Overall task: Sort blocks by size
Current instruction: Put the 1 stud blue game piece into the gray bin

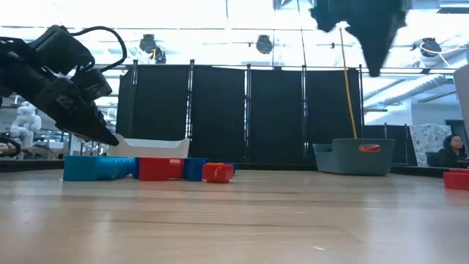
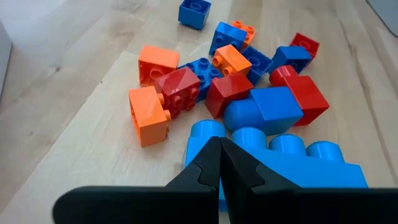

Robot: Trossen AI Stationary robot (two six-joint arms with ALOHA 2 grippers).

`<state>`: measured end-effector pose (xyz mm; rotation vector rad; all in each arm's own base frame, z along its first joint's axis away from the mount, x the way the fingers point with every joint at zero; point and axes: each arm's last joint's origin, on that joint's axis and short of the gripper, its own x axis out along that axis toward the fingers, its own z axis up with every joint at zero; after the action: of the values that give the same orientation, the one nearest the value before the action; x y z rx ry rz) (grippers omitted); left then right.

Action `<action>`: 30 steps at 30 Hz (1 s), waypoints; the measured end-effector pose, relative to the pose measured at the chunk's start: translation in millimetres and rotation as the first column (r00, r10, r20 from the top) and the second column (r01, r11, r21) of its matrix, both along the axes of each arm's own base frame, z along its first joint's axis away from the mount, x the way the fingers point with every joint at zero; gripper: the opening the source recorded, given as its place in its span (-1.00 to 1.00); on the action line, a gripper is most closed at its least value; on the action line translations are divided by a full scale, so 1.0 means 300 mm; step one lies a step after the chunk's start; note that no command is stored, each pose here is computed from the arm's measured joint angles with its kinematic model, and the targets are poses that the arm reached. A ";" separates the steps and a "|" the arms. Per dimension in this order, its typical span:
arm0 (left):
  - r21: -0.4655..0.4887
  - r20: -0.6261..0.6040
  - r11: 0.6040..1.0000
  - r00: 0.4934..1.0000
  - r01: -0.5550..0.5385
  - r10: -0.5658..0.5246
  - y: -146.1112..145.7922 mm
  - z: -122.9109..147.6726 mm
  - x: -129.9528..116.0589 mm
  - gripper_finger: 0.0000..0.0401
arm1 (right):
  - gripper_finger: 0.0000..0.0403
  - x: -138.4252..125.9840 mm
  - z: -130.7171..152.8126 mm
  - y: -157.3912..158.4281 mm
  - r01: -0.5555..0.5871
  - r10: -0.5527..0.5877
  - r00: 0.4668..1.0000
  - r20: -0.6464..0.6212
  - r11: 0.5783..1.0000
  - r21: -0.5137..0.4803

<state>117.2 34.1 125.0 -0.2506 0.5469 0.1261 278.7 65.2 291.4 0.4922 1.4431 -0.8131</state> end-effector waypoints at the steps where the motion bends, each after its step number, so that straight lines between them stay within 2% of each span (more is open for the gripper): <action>1: 0.001 0.002 1.000 1.000 0.000 0.000 0.000 0.001 0.000 -0.95 | -1.00 -0.035 -0.002 0.009 0.064 -0.063 0.997 0.036 0.998 -0.013; 3: 0.002 0.013 1.000 1.000 -0.002 0.002 0.001 0.004 0.002 -0.95 | -1.00 -0.105 -0.030 0.029 0.164 -0.163 0.986 0.047 0.986 -0.017; 5: 0.002 0.016 1.000 1.000 -0.003 0.003 0.001 0.005 0.003 -0.95 | -1.00 -0.163 -0.088 0.050 0.217 -0.217 0.976 -0.021 0.976 -0.001; 10: 0.001 0.015 1.000 1.000 -0.003 0.003 0.001 0.004 0.002 -0.95 | -0.99 -0.255 -0.202 0.066 0.238 -0.220 0.953 -0.209 0.969 0.068; 13: 0.001 0.015 1.000 1.000 -0.004 0.004 0.001 0.004 0.002 -0.95 | -0.91 -0.263 -0.250 0.074 0.227 -0.193 0.953 -0.236 0.966 0.127; 18: 0.001 0.014 1.000 1.000 -0.004 0.004 0.001 0.004 0.002 -0.95 | -0.54 -0.259 -0.293 0.075 0.243 -0.209 0.957 -0.203 0.957 0.160; 21: 0.001 0.015 1.000 1.000 -0.005 0.005 0.001 0.004 0.002 -0.95 | -0.25 -0.281 -0.312 0.063 0.279 -0.253 0.940 -0.227 0.956 0.088; 24: 0.001 0.015 1.000 1.000 -0.004 0.004 0.001 0.004 0.002 -0.95 | 0.04 -0.307 -0.325 0.050 0.354 -0.340 0.903 -0.263 0.935 0.006; 27: 0.001 0.015 1.000 1.000 -0.004 0.004 0.001 0.004 0.002 -0.95 | 0.26 -0.317 -0.343 0.046 0.398 -0.389 0.883 -0.262 0.917 -0.019; 30: 0.001 0.015 1.000 1.000 -0.004 0.004 0.001 0.004 0.002 -0.95 | 0.40 -0.332 -0.364 0.040 0.395 -0.389 0.879 -0.276 0.918 -0.034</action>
<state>118.0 34.4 126.2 -0.2518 0.5320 0.1280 179.1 77.2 182.2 0.7262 1.6374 -1.2305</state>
